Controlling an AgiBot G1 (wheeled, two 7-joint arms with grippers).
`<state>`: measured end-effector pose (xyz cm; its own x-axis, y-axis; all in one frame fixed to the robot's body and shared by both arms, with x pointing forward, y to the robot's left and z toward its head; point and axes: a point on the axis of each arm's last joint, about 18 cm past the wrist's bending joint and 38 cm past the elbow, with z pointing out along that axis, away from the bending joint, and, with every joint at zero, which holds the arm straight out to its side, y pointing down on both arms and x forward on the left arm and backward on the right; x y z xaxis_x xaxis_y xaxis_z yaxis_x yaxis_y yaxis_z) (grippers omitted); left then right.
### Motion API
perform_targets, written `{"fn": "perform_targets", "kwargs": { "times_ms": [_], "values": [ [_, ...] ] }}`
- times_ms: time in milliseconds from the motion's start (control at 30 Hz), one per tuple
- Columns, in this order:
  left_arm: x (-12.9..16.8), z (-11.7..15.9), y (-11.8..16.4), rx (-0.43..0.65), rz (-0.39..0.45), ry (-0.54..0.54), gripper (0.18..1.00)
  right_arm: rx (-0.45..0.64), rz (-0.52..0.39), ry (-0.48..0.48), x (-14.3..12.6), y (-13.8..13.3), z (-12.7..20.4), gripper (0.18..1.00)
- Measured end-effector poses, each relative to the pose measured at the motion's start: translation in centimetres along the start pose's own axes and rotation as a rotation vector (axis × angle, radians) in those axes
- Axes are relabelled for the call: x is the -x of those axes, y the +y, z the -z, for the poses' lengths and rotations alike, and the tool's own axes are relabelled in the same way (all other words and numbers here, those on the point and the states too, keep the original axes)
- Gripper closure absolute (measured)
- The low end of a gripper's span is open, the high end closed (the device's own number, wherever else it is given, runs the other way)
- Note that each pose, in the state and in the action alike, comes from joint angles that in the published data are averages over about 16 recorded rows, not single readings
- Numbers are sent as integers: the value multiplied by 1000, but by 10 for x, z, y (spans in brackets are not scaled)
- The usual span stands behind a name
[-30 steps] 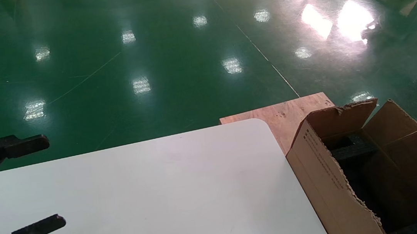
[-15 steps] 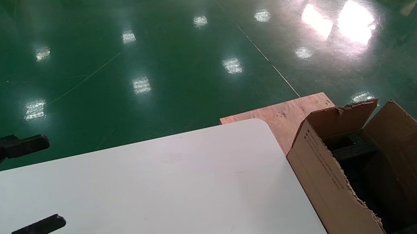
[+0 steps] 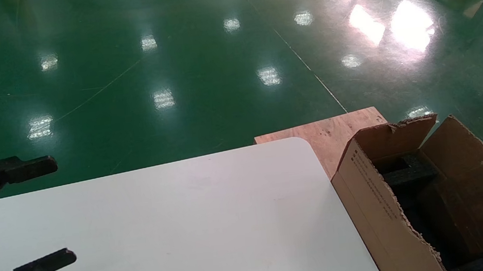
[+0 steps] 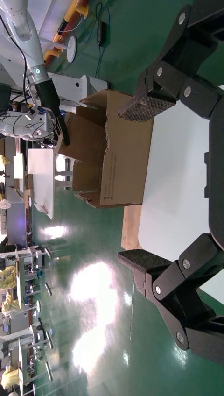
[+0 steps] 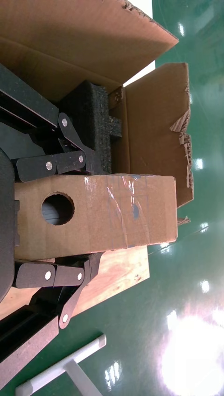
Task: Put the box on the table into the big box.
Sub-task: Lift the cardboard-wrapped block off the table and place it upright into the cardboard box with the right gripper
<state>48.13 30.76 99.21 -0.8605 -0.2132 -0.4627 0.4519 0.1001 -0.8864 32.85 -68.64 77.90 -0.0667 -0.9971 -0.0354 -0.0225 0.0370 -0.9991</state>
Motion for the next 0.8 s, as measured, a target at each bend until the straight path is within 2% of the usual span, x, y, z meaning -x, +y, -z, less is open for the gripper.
{"fn": "perform_targets", "kwargs": {
  "times_ms": [467, 800],
  "values": [
    [0, 0, 0, 0, 0, 0, 184, 42, 21, -12, 5, -2, -21, 716],
    [0, 0, 0, 0, 0, 0, 184, 72, 47, 27, 1, -7, -37, 717]
  ]
}}
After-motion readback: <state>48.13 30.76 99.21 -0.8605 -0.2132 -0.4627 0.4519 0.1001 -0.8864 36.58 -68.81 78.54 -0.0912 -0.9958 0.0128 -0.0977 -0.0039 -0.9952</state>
